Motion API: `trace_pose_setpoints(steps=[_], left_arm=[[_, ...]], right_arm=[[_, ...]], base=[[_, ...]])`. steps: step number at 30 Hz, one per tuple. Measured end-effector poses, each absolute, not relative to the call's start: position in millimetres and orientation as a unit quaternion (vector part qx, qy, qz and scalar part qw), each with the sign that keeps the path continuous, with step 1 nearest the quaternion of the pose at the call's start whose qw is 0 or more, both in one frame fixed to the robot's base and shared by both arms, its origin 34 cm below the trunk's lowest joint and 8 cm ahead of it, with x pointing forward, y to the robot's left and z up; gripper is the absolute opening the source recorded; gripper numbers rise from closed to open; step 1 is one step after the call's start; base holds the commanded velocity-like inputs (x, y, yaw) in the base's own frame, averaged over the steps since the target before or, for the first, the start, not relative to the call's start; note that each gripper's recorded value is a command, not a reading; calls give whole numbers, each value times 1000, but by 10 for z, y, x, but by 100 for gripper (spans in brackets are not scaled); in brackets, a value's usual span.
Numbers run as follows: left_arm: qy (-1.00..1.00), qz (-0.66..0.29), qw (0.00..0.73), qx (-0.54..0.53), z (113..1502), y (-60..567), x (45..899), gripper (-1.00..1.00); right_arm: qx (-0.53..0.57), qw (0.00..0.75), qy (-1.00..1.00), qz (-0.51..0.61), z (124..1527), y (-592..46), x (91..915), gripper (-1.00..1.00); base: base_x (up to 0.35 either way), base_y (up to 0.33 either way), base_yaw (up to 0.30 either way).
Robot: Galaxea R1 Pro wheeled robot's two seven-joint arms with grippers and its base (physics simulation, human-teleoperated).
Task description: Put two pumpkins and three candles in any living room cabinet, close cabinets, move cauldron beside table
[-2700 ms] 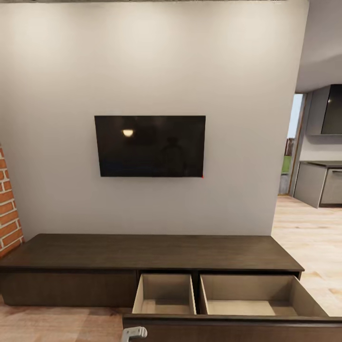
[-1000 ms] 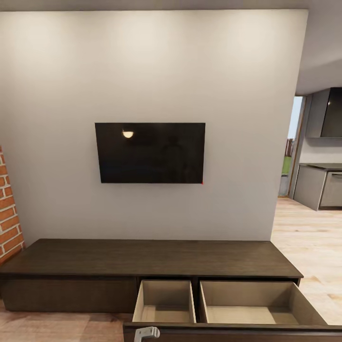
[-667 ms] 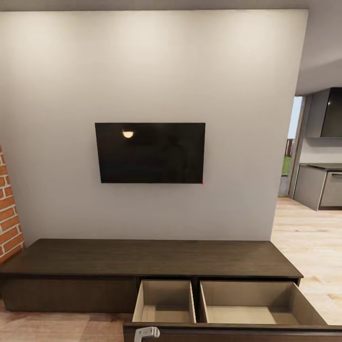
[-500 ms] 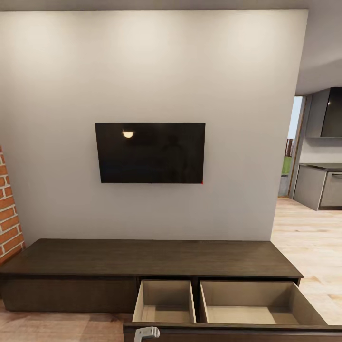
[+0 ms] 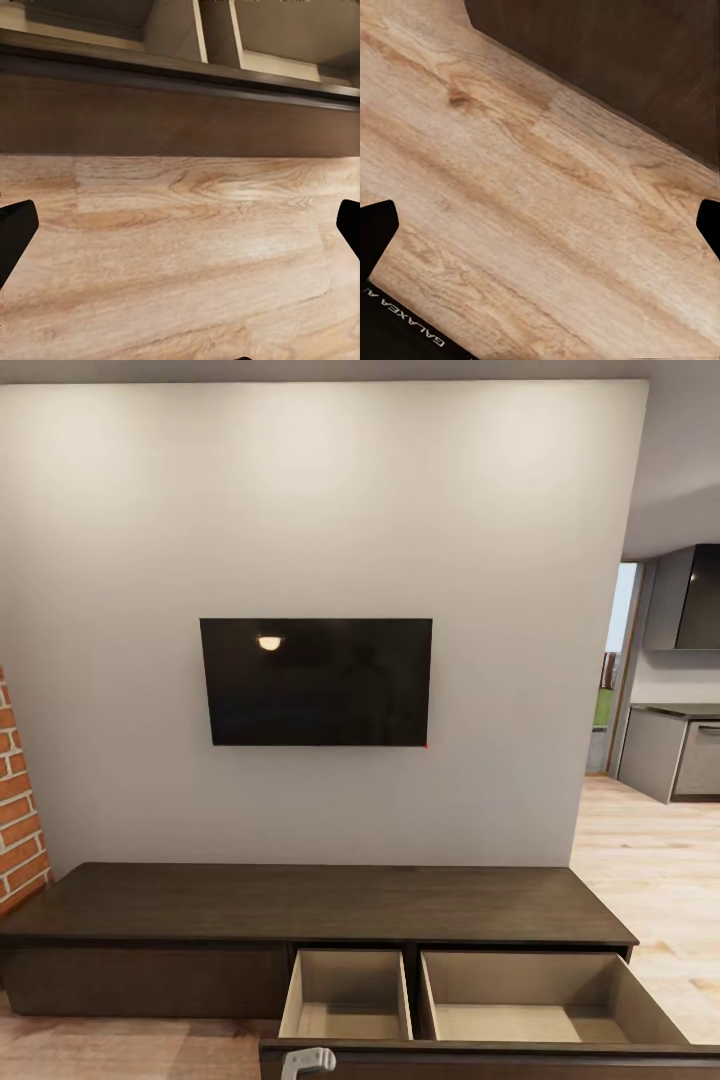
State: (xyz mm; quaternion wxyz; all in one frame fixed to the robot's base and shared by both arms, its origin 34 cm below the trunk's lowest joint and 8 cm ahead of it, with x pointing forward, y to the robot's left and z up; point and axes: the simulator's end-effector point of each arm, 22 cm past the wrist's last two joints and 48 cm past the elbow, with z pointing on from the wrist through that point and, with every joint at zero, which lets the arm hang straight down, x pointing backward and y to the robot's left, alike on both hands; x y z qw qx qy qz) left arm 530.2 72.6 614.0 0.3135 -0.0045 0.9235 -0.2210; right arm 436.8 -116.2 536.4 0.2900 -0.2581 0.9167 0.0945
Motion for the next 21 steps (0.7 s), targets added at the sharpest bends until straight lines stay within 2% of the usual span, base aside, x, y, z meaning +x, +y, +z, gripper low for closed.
trace_pose_setpoints(steps=[8, 10, 15, 21], left_arm=[[924, -216, 316, -9, 6128, 809, 5320, 100], [924, -214, 316, -10, 6126, 837, 5323, 100], [924, -213, 317, -11, 6125, 854, 5328, 100], [923, -213, 321, -11, 6134, 854, 5342, 100]], right_arm=[[-191, 295, 931, 99, 5376, -1286, 4436, 100], [-173, 298, 935, 89, 5369, -1498, 4481, 100], [-169, 299, 935, 88, 5371, -1533, 4494, 100], [-168, 299, 935, 88, 5371, -1546, 4499, 100]], base=[[5, 0, 0], [182, 0, 0], [220, 0, 0], [39, 0, 0]])
